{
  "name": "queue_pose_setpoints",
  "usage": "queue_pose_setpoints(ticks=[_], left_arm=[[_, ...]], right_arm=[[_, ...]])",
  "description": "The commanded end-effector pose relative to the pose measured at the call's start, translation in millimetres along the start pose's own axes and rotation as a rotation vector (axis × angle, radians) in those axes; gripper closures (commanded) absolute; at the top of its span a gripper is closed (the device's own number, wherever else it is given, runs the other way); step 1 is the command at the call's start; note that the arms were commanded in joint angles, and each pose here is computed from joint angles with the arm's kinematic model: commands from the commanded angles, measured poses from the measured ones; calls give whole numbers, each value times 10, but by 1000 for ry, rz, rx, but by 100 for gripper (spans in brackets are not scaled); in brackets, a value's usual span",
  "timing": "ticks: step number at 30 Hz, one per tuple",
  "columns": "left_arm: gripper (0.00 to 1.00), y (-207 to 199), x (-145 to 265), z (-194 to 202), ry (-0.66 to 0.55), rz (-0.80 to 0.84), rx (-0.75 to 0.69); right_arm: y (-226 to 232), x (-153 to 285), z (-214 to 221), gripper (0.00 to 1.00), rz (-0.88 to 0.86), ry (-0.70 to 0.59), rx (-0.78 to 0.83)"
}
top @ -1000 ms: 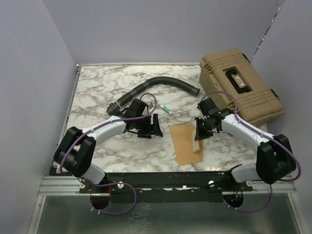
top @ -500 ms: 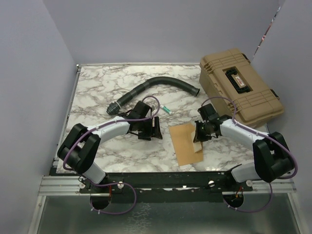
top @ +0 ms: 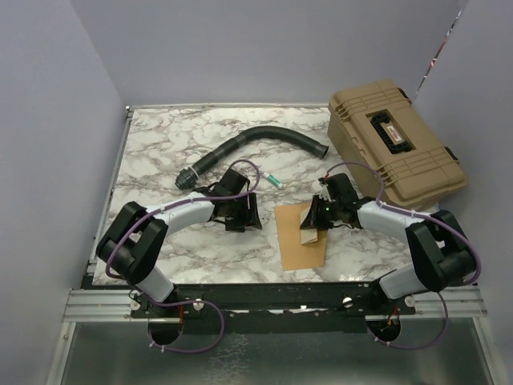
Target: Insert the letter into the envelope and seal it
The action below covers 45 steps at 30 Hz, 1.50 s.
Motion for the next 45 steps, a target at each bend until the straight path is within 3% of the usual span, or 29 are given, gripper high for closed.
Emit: queue_pose_setpoints(ticks=[1, 6, 12, 15, 19, 27, 39, 45], left_arm=[[38, 130, 2, -43, -41, -74, 29], [38, 151, 81, -172, -95, -85, 41], [37, 3, 129, -246, -119, -14, 24], [37, -36, 120, -243, -118, 12, 29], [37, -84, 87, -218, -108, 50, 36], [37, -202, 6, -117, -63, 150, 59], [37, 229, 137, -273, -179, 32, 163], [31, -24, 489, -570, -273, 147, 71]], right_arm=[[217, -76, -96, 99, -96, -18, 16], [280, -1, -215, 100, -80, -68, 51], [-58, 217, -198, 100, 129, -104, 60], [-163, 263, -70, 100, 163, -57, 82], [-217, 199, 167, 100, 116, 31, 94], [-164, -21, 385, 99, -48, 89, 98], [149, -353, 150, 100, -165, -1, 43], [523, -67, 13, 100, -274, -32, 136]])
Point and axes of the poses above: each gripper's point midway between its finger pads, its own x axis back along the fingers, its own y axis along the line the jaws close on, z = x × y, the point moved 1 cm from there along x, back along the fingers, and after that the axes turned 8 degrees about -x, right-handed, at the moved point
